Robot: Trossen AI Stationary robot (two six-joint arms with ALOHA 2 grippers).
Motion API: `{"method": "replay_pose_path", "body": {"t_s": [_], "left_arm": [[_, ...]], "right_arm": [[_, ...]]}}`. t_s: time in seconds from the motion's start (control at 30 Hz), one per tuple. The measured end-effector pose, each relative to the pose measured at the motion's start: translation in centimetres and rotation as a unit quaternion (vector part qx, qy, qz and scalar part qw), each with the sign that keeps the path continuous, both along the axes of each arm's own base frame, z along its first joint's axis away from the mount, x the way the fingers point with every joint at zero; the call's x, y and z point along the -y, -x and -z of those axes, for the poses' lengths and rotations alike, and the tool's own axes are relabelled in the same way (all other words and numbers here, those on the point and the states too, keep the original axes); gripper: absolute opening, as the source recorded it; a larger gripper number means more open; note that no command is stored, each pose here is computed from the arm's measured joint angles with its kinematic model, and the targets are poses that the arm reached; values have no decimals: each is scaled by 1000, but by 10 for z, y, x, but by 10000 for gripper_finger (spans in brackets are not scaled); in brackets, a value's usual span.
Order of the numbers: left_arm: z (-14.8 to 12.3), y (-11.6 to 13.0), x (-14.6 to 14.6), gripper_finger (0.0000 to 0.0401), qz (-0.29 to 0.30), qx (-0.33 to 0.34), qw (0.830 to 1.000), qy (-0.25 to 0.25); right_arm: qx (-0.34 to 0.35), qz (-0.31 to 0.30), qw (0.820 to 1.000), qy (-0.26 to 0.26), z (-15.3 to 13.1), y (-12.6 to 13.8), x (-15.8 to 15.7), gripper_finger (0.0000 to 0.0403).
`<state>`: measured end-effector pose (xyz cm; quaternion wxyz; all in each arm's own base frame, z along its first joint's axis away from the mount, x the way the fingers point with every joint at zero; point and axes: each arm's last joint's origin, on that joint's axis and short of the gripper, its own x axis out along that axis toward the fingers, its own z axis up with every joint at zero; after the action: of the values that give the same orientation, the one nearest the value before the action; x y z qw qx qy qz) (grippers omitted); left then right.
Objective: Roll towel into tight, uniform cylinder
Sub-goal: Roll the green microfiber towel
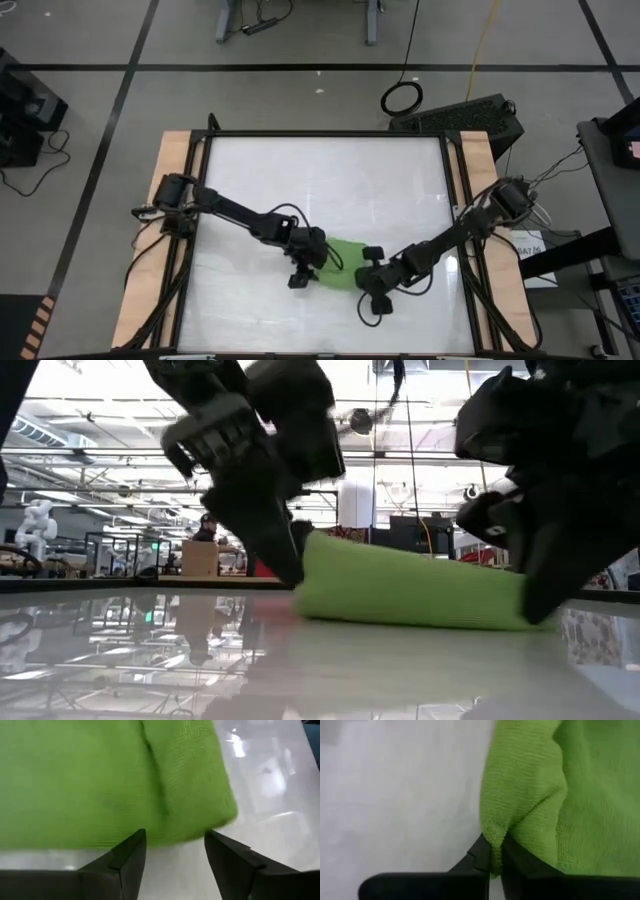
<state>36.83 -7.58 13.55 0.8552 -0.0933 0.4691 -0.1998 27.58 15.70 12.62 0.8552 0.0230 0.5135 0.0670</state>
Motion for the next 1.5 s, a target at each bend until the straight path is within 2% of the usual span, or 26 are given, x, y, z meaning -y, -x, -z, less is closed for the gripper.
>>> {"method": "replay_pose_path", "body": {"t_s": [0.17, 0.3, 0.43, 0.57, 0.7, 0.8, 0.93, 1.1, 1.17, 1.33, 1.4, 1.5], "left_arm": [[-33, 9, 19, 207, 16, 75, 994, -71], [-45, 20, 45, 207, 38, 121, 977, -174], [-41, 32, 81, 207, 91, 161, 943, -276], [-24, 41, 111, 207, 142, 191, 893, -382], [-9, 42, 132, 211, 185, 226, 854, -431], [3, 42, 137, 230, 198, 226, 841, -449], [16, 40, 135, 259, 185, 212, 836, -471], [19, 34, 127, 263, 151, 204, 829, -499], [20, 31, 120, 256, 136, 194, 838, -492], [22, 22, 102, 215, 92, 167, 879, -436], [23, 20, 96, 185, 82, 155, 891, -418], [24, 18, 91, 123, 87, 146, 899, -403]], "right_arm": [[-27, 17, 997, -76, -11, -1, 10, 5], [-35, 33, 993, -105, -14, -4, 16, 6], [-38, 41, 991, -118, -15, -6, 19, 6], [-36, 43, 990, -129, -16, -8, 20, 6], [-31, 52, 989, -137, -17, -9, 20, 6], [-22, 54, 988, -144, -18, -11, 19, 6], [-18, 58, 987, -149, -19, -12, 19, 6], [-18, 61, 986, -151, -19, -12, 19, 6], [-18, 62, 986, -152, -19, -12, 19, 6], [-15, 62, 986, -154, -20, -12, 19, 6], [-17, 59, 986, -158, -20, -12, 18, 6], [-17, 58, 985, -160, -20, -13, 18, 6]]}}
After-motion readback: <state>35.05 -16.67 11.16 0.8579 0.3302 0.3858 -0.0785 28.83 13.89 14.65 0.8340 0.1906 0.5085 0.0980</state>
